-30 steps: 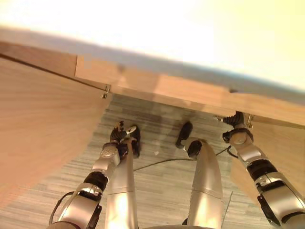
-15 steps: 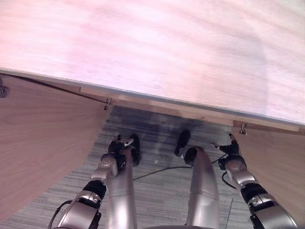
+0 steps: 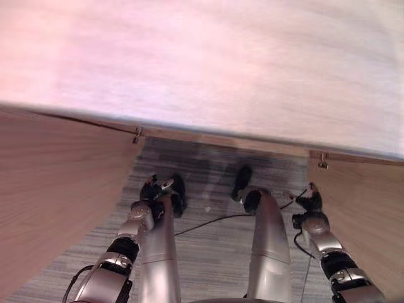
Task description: Put the empty folder in the office cabinet
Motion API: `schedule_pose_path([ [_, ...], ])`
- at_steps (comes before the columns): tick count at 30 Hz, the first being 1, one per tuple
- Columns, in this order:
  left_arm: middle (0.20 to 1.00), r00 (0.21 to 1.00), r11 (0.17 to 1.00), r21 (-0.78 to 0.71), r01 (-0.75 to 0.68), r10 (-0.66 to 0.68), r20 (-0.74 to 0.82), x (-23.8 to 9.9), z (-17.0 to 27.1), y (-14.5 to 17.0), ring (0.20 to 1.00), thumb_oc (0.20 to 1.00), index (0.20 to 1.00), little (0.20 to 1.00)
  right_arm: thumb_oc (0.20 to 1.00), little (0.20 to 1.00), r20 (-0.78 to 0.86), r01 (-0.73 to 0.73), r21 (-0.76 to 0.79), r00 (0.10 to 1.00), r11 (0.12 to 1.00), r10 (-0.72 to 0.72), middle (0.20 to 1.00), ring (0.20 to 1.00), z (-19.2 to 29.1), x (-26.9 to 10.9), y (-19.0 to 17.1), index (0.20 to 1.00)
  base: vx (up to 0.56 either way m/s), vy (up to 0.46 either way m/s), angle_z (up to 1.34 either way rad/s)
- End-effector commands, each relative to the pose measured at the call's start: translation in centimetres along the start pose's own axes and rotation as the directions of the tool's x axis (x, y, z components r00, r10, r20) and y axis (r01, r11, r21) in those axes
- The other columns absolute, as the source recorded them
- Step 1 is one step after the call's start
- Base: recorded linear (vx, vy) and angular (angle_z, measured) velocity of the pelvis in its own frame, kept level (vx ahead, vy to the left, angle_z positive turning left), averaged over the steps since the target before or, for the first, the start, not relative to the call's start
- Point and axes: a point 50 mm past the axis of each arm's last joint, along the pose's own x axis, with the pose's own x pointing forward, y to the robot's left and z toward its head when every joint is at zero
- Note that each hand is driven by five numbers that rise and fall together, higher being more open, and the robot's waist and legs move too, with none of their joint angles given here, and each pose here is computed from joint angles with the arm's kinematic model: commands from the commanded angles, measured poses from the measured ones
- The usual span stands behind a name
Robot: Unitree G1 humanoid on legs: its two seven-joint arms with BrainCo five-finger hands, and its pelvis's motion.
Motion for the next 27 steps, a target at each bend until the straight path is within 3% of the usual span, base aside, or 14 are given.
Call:
schedule_pose_path([
  [1,1.000,0.994,0.998,-0.053,-0.015,0.009,-0.107,-1.1,-3.9,-0.6,1.000,1.000,1.000,1.000,1.000,1.000,0.003,0.047,-0.161,0.999,0.986,-0.048,1.000,1.000,-2.3,-0.9,-1.4,1.000,-0.08,0.033,-0.09],
  [9,1.000,0.981,0.997,0.076,0.013,0.002,-0.195,-1.3,-6.0,-0.2,1.000,1.000,1.000,1.000,1.000,1.000,-0.198,-0.090,-0.232,0.979,0.968,0.044,1.000,1.000,-6.2,-1.5,0.3,1.000,-0.10,0.014,-0.09],
  [15,1.000,0.961,0.975,0.221,-0.005,0.066,-0.268,-1.8,-7.9,2.6,1.000,1.000,1.000,1.000,1.000,1.000,-0.343,-0.154,-0.202,0.936,0.967,0.077,1.000,1.000,-9.0,-2.5,0.4,1.000,-0.02,-0.023,0.07],
  [22,1.000,0.917,0.971,0.225,-0.082,0.162,-0.364,-3.9,-11.3,6.1,1.000,1.000,1.000,1.000,1.000,1.000,-0.567,-0.249,-0.202,0.819,0.947,0.094,1.000,1.000,-14.1,-5.6,0.1,1.000,-0.03,-0.059,0.08],
  [27,1.000,0.858,0.966,0.233,-0.117,0.216,-0.465,-6.0,-14.0,8.2,1.000,1.000,1.000,1.000,1.000,1.000,-0.641,-0.284,-0.217,0.763,0.934,0.083,1.000,1.000,-16.3,-7.4,-1.1,1.000,0.07,-0.167,0.15],
])
